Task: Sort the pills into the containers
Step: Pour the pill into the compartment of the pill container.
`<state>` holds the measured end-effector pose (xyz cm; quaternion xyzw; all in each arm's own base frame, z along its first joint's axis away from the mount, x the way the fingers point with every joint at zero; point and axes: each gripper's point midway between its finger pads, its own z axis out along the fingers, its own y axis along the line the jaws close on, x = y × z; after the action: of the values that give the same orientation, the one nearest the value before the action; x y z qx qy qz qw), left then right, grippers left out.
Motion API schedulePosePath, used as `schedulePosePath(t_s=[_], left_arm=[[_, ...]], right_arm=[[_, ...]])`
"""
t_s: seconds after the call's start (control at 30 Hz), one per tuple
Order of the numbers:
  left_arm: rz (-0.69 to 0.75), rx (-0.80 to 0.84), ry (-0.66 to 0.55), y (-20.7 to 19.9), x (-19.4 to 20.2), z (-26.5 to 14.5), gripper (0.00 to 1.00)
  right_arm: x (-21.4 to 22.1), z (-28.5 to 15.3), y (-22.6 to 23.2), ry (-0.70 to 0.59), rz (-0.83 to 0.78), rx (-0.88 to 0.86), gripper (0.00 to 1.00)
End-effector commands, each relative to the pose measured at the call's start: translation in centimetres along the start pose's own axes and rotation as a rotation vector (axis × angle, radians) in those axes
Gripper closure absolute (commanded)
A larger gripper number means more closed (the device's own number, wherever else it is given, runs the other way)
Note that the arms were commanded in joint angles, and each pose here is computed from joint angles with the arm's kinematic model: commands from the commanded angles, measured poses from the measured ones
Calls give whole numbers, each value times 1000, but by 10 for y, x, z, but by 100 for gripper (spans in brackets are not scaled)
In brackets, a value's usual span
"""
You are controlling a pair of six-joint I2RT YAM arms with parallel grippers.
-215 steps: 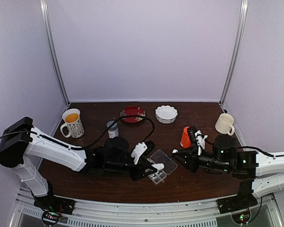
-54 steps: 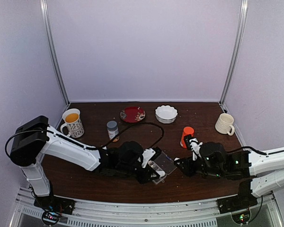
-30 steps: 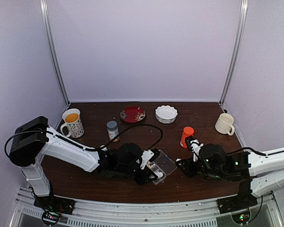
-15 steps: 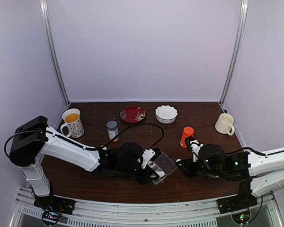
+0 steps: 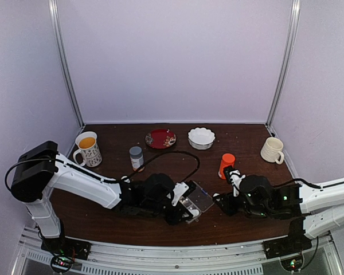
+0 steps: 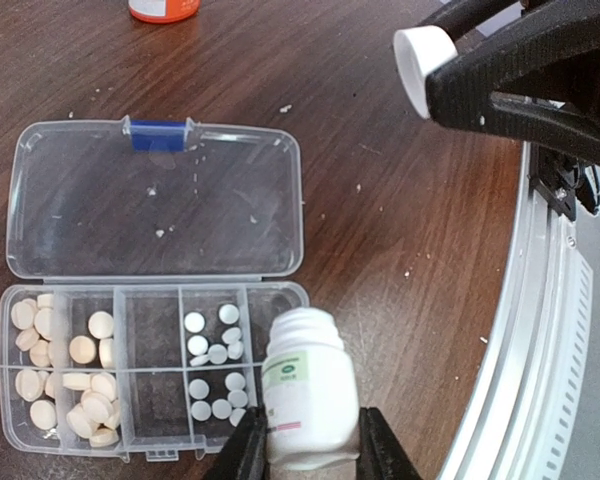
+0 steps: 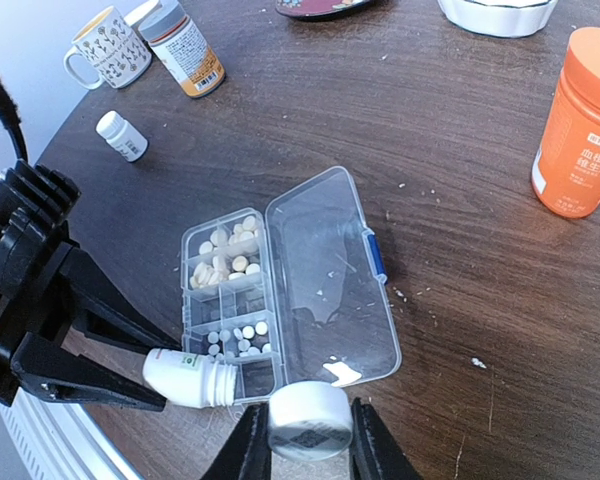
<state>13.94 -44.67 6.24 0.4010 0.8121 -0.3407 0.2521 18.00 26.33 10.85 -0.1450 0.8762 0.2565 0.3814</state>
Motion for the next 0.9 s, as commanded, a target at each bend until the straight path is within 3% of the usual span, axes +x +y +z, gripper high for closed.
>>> schedulePosePath(t_s=[0.0, 0.3, 0.47, 0.67, 0.87], left_arm=[[27, 10, -62, -8, -18, -4, 100], [44, -8, -89, -11, -35, -14, 100], [28, -4, -42, -4, -14, 0, 100], [50, -12, -68, -9, -30, -11, 100], [42, -11, -30, -7, -19, -5, 100]], right_arm=[[-7, 0, 0, -18, 0, 11, 100], [-8, 0, 1, -20, -1, 12, 100], [-7, 1, 1, -16, -4, 12, 100], [-8, 0, 1, -18, -5, 12, 100], [-9, -1, 2, -19, -7, 9, 100]])
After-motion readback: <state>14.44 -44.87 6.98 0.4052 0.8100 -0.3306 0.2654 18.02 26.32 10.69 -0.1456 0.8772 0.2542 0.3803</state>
